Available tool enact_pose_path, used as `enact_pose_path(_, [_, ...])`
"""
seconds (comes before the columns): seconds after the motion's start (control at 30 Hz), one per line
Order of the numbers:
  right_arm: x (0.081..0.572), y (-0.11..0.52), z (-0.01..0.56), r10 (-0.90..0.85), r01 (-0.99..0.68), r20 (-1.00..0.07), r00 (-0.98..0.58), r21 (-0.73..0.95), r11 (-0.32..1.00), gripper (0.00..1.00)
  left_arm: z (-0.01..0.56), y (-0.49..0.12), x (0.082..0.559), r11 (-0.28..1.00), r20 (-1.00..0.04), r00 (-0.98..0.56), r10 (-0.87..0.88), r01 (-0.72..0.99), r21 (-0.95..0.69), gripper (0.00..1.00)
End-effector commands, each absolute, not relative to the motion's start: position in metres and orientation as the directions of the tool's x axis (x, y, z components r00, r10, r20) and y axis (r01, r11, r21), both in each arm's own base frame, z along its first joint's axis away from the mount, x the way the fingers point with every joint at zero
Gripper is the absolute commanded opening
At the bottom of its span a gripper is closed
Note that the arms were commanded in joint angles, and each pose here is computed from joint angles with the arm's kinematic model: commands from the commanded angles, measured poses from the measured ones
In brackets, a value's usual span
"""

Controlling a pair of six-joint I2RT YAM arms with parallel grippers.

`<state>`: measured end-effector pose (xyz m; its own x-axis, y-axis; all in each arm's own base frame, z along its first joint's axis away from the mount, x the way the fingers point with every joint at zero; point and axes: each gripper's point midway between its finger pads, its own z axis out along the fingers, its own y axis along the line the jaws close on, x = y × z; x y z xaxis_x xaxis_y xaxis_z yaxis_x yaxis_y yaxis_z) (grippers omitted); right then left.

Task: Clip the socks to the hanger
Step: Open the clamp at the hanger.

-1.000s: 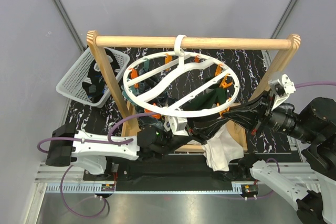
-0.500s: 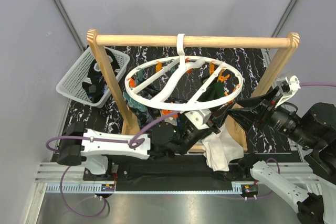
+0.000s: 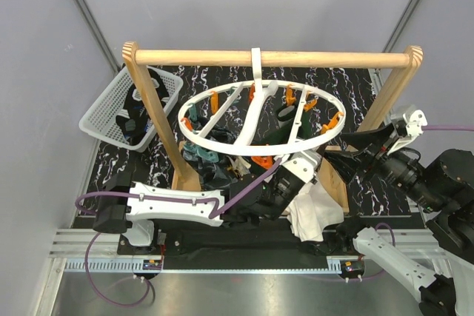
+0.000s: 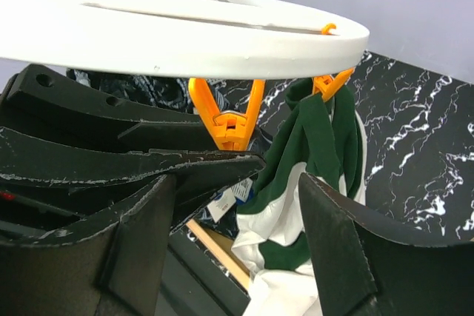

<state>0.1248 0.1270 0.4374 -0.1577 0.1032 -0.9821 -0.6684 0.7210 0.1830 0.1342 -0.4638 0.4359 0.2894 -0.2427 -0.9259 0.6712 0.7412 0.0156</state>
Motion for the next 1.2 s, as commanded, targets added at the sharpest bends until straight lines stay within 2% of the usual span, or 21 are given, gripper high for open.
enact_pose_path(0.0, [0.129,0.126,0.475,0.181,-0.682,-0.983,-0.013,0.141,0.718,0.73,0.439,-0.475,0.121,0.724,-0.924,0.313,-0.221,0.688,0.059,0.0])
enact_pose_path(0.23, [0.141,0.13,0.483,0.25,-0.66,-0.968,-0.027,0.205,0.723,0.72,0.443,-0.477,0.117,0.72,-0.921,0.318,-0.228,0.691,0.06,0.0])
enact_pose_path(0.43, [0.136,0.117,0.502,0.311,-0.637,-0.95,0.039,0.216,0.74,0.7,0.442,-0.475,0.119,0.727,-0.921,0.321,-0.223,0.684,0.063,0.0])
enact_pose_path(0.7, [0.127,0.093,0.49,0.261,-0.561,-0.965,0.016,0.207,0.801,0.68,0.44,-0.471,0.119,0.73,-0.919,0.328,-0.216,0.679,0.071,0.0])
enact_pose_path(0.9, [0.131,0.115,0.483,0.254,-0.624,-0.967,-0.035,0.219,0.75,0.68,0.441,-0.475,0.119,0.73,-0.92,0.329,-0.212,0.679,0.074,0.0])
enact_pose_path(1.17, [0.138,0.135,0.488,0.282,-0.688,-0.959,-0.013,0.213,0.693,0.7,0.44,-0.477,0.12,0.733,-0.921,0.327,-0.21,0.677,0.073,0.0])
